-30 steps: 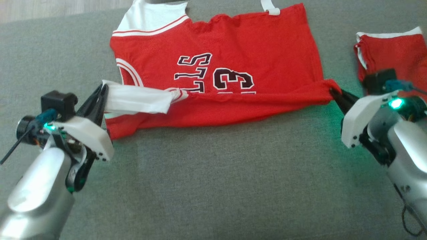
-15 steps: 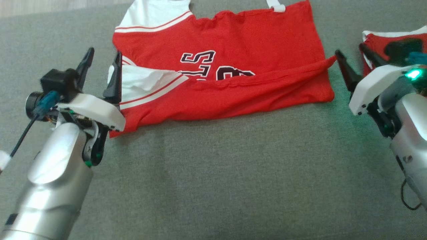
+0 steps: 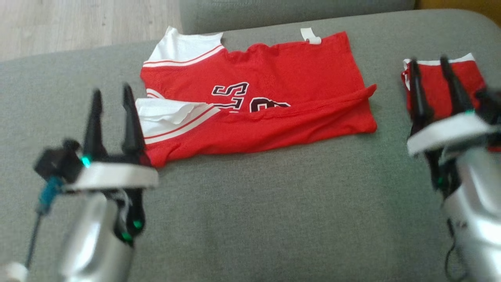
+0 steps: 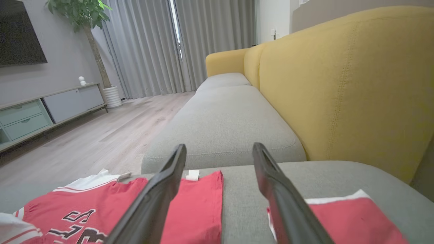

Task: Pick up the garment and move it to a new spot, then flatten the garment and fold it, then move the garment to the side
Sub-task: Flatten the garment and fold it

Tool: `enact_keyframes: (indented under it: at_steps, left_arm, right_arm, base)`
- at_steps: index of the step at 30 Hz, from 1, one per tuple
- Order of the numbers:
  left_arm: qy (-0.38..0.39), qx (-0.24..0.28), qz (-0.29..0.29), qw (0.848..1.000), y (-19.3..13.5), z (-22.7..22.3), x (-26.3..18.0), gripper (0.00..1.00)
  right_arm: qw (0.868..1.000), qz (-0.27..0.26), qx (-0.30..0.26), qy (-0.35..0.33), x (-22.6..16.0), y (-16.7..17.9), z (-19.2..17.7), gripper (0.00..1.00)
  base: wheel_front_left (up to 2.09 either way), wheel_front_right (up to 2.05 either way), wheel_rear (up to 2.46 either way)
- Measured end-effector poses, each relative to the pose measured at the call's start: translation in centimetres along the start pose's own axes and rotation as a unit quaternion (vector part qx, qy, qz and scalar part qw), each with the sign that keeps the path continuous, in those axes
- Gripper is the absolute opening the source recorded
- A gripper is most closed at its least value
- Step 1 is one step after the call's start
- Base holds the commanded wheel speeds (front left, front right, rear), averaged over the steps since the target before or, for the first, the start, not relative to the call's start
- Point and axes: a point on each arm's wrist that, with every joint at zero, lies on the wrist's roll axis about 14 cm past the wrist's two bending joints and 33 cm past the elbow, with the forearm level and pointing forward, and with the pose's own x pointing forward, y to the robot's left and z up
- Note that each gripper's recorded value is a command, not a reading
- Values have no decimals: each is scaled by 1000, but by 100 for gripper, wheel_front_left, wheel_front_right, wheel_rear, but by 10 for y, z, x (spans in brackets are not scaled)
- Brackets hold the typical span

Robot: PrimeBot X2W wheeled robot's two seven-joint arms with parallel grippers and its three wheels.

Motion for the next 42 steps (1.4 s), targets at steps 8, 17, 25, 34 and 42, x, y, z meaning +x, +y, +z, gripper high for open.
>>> enact_keyframes:
  at_steps: [8, 17, 25, 34, 42]
  left_arm:
    - [56, -11, 33, 998, 1, -46, -55, 100]
    - [82, -1, 41, 996, 7, -65, -60, 100]
    - [190, 14, 72, 979, 27, -115, -60, 100]
    - [297, 51, 121, 946, 61, -157, -61, 100]
    - [341, 60, 120, 930, 64, -168, -53, 100]
  right_arm:
    - [999, -32, 22, 21, -58, 23, -44, 100]
    - [999, -35, 11, 11, -62, 28, -41, 100]
    - [999, -35, 10, 20, -58, 28, -48, 100]
    - [999, -36, 8, 26, -51, 25, -54, 100]
    - [999, -40, 8, 33, -52, 22, -59, 100]
  base:
    - [0, 0, 0]
    - [0, 0, 0]
    - [0, 0, 0]
    - [0, 0, 0]
    - [0, 0, 0]
